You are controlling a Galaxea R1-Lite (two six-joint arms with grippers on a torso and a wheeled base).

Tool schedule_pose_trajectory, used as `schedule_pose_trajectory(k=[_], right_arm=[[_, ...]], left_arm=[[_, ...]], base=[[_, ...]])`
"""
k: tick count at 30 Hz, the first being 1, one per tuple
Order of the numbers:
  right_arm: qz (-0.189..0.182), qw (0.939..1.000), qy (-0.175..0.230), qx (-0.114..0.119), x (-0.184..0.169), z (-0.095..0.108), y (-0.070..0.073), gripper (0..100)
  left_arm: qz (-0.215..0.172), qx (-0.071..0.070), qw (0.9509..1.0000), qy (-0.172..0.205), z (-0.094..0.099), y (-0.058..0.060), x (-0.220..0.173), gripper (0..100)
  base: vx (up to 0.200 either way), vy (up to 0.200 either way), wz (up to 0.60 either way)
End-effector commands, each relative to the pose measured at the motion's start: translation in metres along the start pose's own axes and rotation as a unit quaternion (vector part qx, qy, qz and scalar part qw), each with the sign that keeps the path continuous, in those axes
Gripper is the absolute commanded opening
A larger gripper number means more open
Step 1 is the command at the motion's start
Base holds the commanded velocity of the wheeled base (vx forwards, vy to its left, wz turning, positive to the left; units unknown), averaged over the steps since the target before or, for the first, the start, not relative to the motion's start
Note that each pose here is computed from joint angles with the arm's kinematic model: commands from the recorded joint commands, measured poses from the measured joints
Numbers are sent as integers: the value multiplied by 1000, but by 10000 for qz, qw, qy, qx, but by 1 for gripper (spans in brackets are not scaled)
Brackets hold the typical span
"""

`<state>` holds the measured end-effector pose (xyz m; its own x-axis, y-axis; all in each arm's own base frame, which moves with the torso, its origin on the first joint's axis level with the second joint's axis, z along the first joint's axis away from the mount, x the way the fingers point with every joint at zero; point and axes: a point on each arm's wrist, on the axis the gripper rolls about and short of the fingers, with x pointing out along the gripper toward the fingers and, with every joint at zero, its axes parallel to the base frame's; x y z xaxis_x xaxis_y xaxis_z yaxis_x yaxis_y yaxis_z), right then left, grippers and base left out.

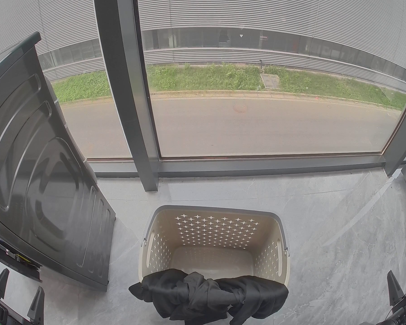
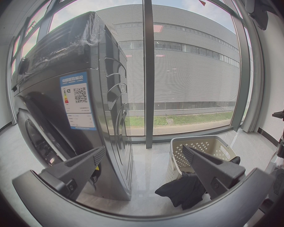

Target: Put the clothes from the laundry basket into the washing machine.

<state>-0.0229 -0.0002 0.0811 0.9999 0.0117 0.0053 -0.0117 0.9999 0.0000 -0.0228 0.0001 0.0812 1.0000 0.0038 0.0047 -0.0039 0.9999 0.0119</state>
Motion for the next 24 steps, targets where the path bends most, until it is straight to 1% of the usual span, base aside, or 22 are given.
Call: schedule_pose_trajectory(k=[1,4,10,24], right_arm=[[3,10000,4,0,0,-5,0,100],[3,10000,4,0,0,-5,0,100],[3,10000,4,0,0,-5,0,100],[3,10000,4,0,0,-5,0,100]], left_arm=[[4,2,10000,-7,-5,0,0,100],[4,2,10000,0,-5,0,0,100],[4,2,10000,-7,-5,0,0,100],[4,2,10000,0,-5,0,0,100]], base=[[0,0,0],[0,0,0],[200,0,0],[0,0,0]])
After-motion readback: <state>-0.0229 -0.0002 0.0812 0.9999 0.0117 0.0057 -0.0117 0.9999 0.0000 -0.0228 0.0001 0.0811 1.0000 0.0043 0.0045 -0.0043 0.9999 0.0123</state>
